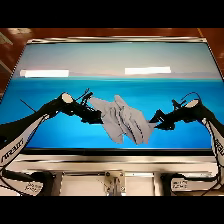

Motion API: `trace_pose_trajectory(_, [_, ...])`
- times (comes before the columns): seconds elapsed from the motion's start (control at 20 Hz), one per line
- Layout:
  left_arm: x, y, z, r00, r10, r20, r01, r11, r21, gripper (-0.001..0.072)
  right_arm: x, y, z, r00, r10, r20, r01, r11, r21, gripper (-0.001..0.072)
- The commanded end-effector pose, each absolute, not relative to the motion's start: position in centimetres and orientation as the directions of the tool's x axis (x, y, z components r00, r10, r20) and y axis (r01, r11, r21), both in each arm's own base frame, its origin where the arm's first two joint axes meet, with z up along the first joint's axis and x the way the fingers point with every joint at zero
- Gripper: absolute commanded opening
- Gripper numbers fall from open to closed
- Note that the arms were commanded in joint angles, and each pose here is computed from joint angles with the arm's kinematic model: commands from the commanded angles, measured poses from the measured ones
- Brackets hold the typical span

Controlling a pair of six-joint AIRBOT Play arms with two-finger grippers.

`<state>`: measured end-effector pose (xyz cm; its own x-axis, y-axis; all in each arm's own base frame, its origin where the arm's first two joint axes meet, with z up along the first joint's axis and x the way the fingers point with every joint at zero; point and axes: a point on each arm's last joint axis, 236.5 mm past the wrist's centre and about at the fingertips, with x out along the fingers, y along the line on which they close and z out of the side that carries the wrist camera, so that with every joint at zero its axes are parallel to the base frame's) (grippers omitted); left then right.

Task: Fold the shirts.

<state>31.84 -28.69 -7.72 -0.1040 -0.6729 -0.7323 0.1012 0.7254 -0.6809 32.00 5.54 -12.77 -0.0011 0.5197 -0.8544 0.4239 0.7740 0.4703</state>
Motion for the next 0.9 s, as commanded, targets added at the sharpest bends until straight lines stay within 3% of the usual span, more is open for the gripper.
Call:
trace_pose_trajectory(0.0, [32.3,-28.7,-7.0,-0.079,-0.677,-0.731,0.138,0.719,-0.681,0.0032,33.3,6.3,-13.5,0.035,0.491,-0.871,0.398,0.792,0.463,0.0164])
trace_pose_trajectory(0.05, [32.8,-28.6,-6.4,-0.053,-0.68,-0.731,0.147,0.719,-0.679,0.0032,33.6,6.5,-13.2,0.04,0.49,-0.871,0.383,0.798,0.466,0.0059])
trace_pose_trajectory(0.2, [35.7,-26.7,-2.8,0.103,-0.662,-0.742,0.213,0.744,-0.634,0.003,35.6,6.3,-9.2,0.102,0.486,-0.868,0.222,0.839,0.496,0.0056])
trace_pose_trajectory(0.4, [39.9,-22.1,10.7,0.411,-0.623,-0.665,0.362,0.781,-0.509,0.0031,40.5,4.2,5.5,0.435,0.387,-0.813,-0.085,0.917,0.39,0.0056])
trace_pose_trajectory(0.55, [39.9,-17.8,27.2,0.683,-0.589,-0.431,0.455,0.806,-0.379,0.0031,41.3,3.5,21.8,0.754,0.312,-0.578,-0.198,0.947,0.253,0.0055])
trace_pose_trajectory(0.65, [37.2,-15.3,36.7,0.792,-0.554,-0.258,0.485,0.826,-0.287,0.0031,38.8,3.6,32.8,0.898,0.272,-0.347,-0.22,0.958,0.182,0.0055])
trace_pose_trajectory(0.85, [29.1,-12.0,49.5,0.871,-0.49,0.03,0.489,0.861,-0.137,0.0031,31.2,4.6,45.4,0.967,0.25,-0.044,-0.244,0.963,0.114,0.0055])
